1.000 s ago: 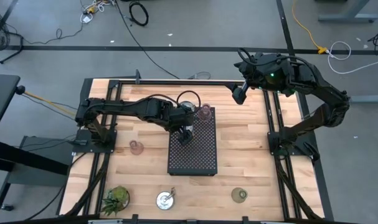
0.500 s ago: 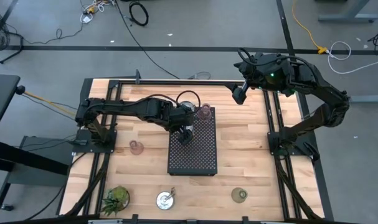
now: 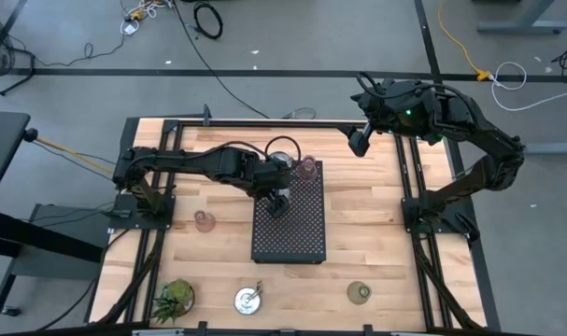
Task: Pick & Place candle stick holders
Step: Put the top silver scented candle on the shelf aligned with the other scented candle, then put the pink glass candle holder on the shelf aligned with the other glass candle holder
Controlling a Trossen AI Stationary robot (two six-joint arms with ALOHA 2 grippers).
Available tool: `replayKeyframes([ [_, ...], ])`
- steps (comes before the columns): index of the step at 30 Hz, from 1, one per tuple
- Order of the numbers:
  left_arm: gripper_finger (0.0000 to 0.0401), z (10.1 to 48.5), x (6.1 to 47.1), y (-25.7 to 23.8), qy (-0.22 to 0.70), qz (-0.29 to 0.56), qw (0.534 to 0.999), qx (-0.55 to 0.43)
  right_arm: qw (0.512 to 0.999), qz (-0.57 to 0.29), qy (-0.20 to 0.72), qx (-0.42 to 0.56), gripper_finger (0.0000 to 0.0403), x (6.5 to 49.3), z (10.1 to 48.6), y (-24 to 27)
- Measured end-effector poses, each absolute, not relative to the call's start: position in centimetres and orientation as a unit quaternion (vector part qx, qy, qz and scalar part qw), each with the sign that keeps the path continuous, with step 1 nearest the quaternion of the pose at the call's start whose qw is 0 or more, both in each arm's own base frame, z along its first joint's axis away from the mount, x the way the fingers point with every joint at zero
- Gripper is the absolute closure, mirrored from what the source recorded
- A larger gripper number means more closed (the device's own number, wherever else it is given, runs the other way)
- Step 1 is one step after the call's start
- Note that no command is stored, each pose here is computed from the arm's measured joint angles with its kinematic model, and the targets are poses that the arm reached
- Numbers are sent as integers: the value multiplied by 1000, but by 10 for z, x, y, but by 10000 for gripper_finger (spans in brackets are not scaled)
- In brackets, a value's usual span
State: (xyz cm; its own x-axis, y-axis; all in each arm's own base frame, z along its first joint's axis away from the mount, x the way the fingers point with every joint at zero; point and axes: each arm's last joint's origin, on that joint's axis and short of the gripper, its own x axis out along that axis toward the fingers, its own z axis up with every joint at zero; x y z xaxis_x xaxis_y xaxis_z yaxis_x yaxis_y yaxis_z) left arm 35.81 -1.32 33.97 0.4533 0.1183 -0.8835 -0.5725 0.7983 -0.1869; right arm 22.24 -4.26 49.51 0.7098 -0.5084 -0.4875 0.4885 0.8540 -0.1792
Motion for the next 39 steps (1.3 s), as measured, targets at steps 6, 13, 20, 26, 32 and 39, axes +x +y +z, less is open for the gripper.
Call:
replayKeyframes([
  [6,2,340,359,-13,482,195,827,-216,924,-270,269,-18,3,222,495,-43],
  [13,2,344,356,-13,482,196,826,-216,925,-269,269,-18,3,222,495,-43],
  [20,3,383,350,-12,446,186,850,-208,925,-269,269,-18,3,222,495,-42],
  [26,2,406,312,-18,453,318,827,-97,924,-269,269,-18,3,222,495,-42],
  [32,2,416,278,-36,436,349,827,-57,924,-270,269,-16,3,222,495,-43],
  [39,2,396,246,-55,466,326,820,-67,927,-262,267,-2,3,222,495,-42],
])
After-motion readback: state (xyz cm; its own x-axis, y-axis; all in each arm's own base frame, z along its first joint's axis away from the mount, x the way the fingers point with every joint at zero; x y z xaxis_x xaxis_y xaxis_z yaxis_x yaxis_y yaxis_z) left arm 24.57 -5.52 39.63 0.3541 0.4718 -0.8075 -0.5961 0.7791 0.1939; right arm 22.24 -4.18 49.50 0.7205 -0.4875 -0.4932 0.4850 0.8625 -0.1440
